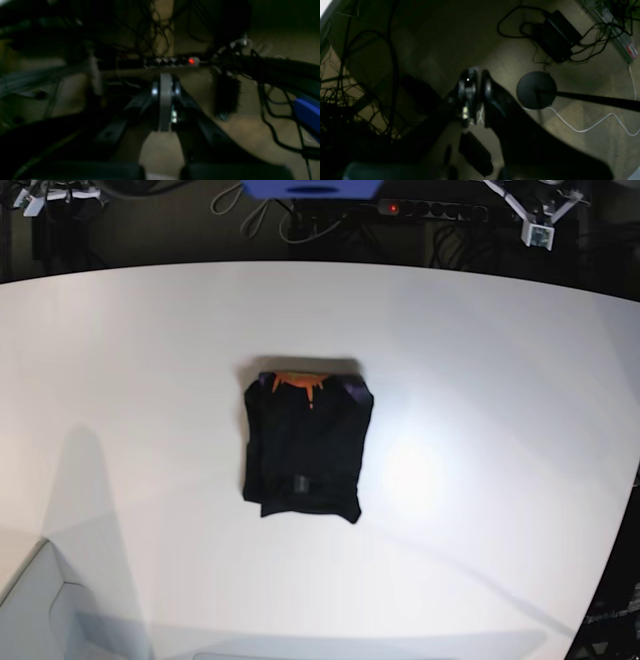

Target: Layout the t-shirt on the table in an organized manner, then fold the t-shirt properly

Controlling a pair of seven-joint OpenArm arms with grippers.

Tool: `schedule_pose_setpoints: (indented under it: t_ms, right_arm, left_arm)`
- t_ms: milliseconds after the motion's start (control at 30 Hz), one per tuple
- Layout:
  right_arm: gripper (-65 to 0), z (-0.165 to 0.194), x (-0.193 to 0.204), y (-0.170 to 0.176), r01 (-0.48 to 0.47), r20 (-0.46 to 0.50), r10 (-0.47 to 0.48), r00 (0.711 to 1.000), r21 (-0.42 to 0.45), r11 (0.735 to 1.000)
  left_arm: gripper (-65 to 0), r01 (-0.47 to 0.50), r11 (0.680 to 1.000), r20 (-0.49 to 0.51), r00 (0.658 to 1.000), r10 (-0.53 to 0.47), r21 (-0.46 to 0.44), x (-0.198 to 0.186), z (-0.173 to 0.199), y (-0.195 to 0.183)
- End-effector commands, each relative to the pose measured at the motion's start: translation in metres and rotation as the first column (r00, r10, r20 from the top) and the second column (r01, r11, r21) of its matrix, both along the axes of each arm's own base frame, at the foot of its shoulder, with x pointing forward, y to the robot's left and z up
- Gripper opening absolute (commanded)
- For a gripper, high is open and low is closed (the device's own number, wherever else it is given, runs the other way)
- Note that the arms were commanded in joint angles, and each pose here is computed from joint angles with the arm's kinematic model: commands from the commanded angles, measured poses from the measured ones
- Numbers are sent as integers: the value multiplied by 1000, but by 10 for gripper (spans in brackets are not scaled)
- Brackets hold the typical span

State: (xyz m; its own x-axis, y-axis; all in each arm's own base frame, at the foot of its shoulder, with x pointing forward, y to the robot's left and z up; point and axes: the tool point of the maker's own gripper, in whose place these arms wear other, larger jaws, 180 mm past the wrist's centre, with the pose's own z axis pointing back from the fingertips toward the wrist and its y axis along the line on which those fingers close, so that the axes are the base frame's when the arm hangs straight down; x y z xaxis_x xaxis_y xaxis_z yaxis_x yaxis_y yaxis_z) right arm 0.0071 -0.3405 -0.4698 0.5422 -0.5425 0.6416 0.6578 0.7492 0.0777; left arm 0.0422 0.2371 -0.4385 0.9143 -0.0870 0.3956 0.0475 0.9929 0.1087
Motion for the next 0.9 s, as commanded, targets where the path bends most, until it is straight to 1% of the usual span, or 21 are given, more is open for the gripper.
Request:
schedule_pose_setpoints:
  t_ms: [0,67,233,333,367,433,533,567,633,767,867]
  right_arm:
    - [-650,9,-3,-9,4,16,-4,1000,-35,999]
    - [-650,7,-6,-9,7,8,-7,1000,-30,1000]
    - [-650,9,-20,-13,29,-10,-29,1000,-39,999]
    - [-650,8,-23,-13,29,-18,-30,999,-37,999]
    - [-650,5,-26,-11,35,-24,-35,999,-27,999]
    - [-650,-4,-32,-5,49,-33,-49,998,4,999]
    - [-650,-25,-46,10,85,-55,-81,995,75,994]
    - [-650,-29,-48,12,96,-45,-93,995,80,992]
    - [-650,-32,-50,13,119,-13,-118,993,73,990]
    - [-650,-50,-64,28,171,8,-173,985,112,979]
    - [-650,-61,-71,39,174,-10,-174,985,127,976]
  left_arm:
    - [-650,-10,1000,-5,1000,10,-14,-3,-5,0]
    - [-650,-35,998,-44,998,33,-56,-9,-27,-2]
    - [-650,-72,990,-133,990,56,-119,-13,-72,11]
    - [-650,-82,988,-160,985,61,-129,-10,-85,23]
    - [-650,-91,986,-174,983,67,-140,-12,-91,24]
    - [-650,-102,979,-169,983,72,-174,-5,-106,25]
    - [-650,-53,971,-198,980,6,-231,-7,-134,12]
    - [-650,-44,967,-207,978,-9,-252,-9,-142,6]
    - [-650,-52,955,-210,978,-10,-291,-13,-154,-6]
    - [-650,-71,939,-200,980,2,-337,-9,-168,-19]
    - [-650,-73,928,-212,977,-7,-366,-7,-177,-31]
